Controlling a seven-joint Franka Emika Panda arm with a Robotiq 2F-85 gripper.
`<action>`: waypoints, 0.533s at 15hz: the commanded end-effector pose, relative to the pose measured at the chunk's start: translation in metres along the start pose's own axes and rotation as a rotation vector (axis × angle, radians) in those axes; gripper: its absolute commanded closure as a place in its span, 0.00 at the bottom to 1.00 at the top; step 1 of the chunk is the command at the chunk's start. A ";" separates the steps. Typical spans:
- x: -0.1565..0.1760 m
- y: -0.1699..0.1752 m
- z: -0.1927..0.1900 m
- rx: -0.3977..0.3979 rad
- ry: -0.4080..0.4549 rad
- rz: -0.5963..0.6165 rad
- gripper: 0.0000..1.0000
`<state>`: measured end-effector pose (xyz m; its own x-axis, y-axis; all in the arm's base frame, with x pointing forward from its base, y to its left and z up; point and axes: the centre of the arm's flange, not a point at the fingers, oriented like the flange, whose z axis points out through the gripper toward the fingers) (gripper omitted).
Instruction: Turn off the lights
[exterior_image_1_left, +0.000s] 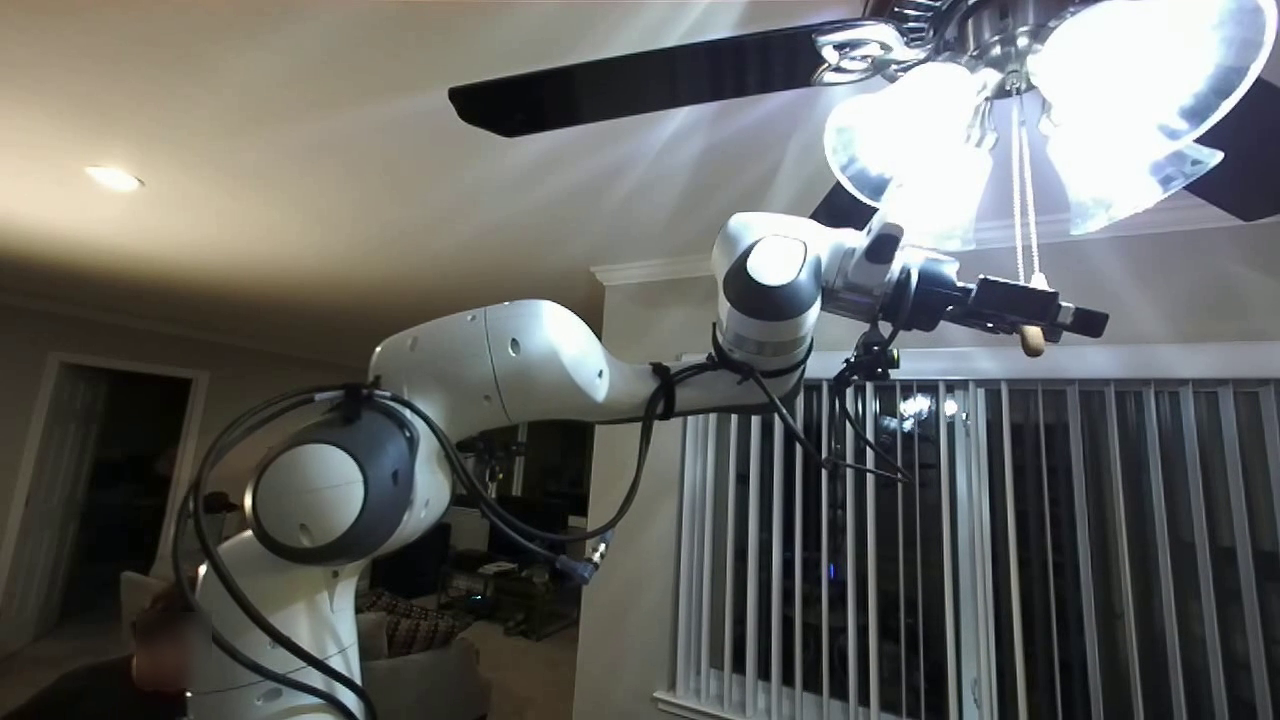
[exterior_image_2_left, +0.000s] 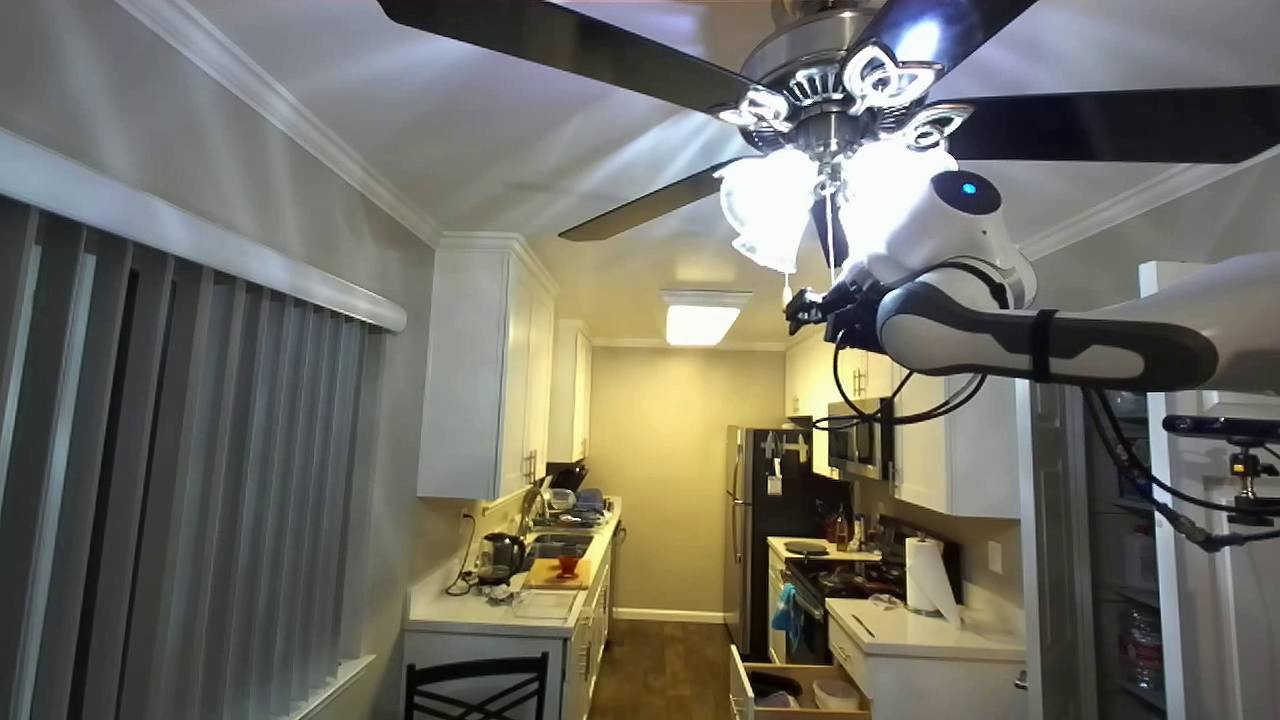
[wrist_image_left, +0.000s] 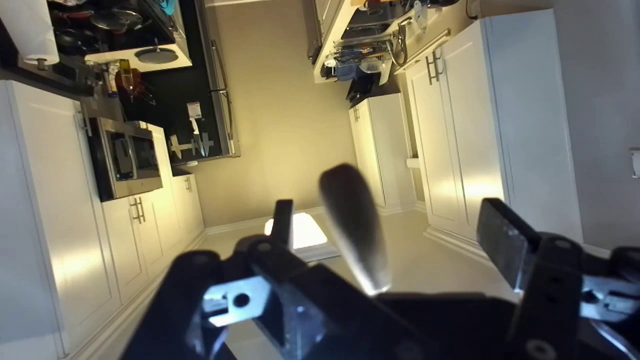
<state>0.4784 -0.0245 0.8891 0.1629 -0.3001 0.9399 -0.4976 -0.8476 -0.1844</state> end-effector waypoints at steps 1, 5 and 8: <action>0.002 0.010 -0.015 -0.014 0.007 0.015 0.38; 0.003 0.017 -0.023 -0.004 0.012 0.016 0.44; 0.002 0.021 -0.025 -0.006 0.010 0.024 0.59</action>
<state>0.4595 -0.0314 0.9026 0.1314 -0.3065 0.9428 -0.5036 -0.8398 -0.2028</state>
